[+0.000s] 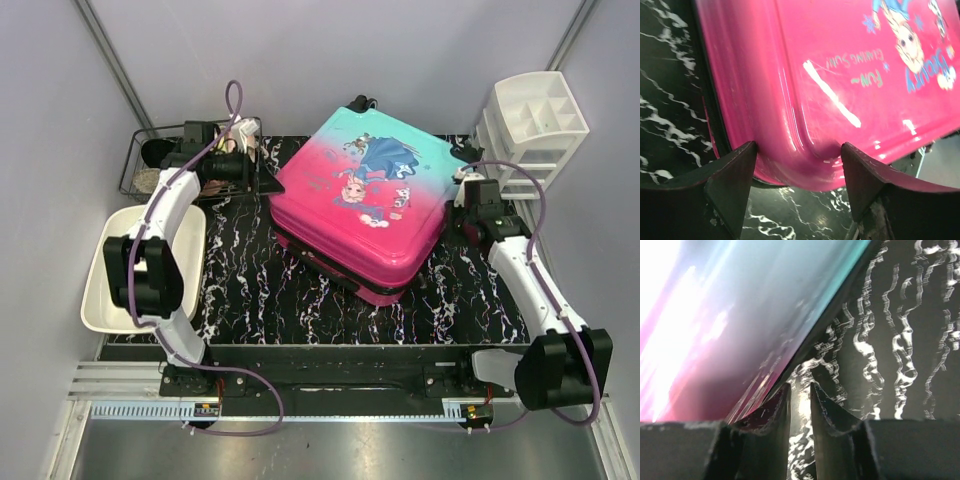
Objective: Open, take out, and arrange the luggage
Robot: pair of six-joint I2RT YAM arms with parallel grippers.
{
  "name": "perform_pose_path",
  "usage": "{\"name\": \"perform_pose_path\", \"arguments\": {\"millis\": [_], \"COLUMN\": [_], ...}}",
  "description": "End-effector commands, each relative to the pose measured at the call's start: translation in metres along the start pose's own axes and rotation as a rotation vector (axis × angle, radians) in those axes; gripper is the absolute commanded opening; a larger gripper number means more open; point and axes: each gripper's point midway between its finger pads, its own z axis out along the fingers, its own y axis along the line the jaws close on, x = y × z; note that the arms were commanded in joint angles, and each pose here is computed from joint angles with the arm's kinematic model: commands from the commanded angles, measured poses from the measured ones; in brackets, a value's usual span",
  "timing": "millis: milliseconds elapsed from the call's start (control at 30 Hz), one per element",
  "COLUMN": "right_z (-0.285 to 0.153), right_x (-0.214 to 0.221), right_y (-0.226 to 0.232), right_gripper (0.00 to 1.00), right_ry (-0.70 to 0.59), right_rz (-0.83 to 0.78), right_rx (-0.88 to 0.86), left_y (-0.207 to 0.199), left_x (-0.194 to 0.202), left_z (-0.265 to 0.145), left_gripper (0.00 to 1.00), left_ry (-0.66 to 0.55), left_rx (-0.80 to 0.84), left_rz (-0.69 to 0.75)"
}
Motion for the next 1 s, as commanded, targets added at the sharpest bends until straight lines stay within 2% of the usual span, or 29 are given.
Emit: {"name": "perform_pose_path", "arguments": {"millis": [0,133,267,467,633,667,733,800,833,867,933,967], "right_z": [0.015,0.027,0.052,0.098,0.102,0.092,0.069,0.04,0.03,0.011,-0.006,-0.021], "right_x": [-0.055,-0.074,-0.104,-0.154,-0.197,-0.205,-0.212,-0.215,-0.215,-0.212,-0.205,-0.197], "right_y": [-0.013,-0.013,0.004,0.03,0.037,0.038,0.037,0.038,0.038,0.038,0.04,0.04], "right_gripper": [0.29,0.25,0.27,0.31,0.35,0.38,0.57,0.67,0.76,0.82,0.87,0.91], "right_ry": [-0.158,-0.215,-0.285,-0.316,-0.374,-0.38,-0.386,-0.389,-0.393,-0.39,-0.389,-0.382], "right_rz": [-0.108,-0.181,-0.277,-0.278,-0.265,-0.266,-0.263,-0.278,-0.294,-0.307,-0.353,-0.364], "right_rx": [0.036,-0.018,-0.118,-0.249,-0.273,-0.272,-0.257,-0.254,-0.254,-0.253,-0.264,-0.267], "left_y": [-0.086,-0.091,-0.076,-0.057,-0.045,-0.044,-0.053,-0.061,-0.066,-0.069,-0.067,-0.061], "left_x": [0.059,0.069,0.045,0.034,0.039,0.041,0.048,0.055,0.068,0.063,0.068,0.055], "left_z": [-0.001,-0.018,-0.038,-0.048,-0.043,-0.04,-0.026,-0.015,-0.006,-0.004,0.001,0.001], "left_gripper": [0.72,0.8,0.86,0.92,0.93,0.91,0.88,0.87,0.87,0.87,0.88,0.88], "left_ry": [0.122,0.112,0.008,-0.032,-0.032,-0.031,-0.015,-0.009,0.017,-0.012,-0.027,-0.078], "left_rx": [0.259,0.207,0.117,0.032,0.01,0.025,0.082,0.115,0.119,0.119,0.098,0.062], "left_rz": [-0.08,-0.047,-0.03,0.005,0.006,-0.001,-0.034,-0.06,-0.085,-0.043,-0.098,-0.065]}}
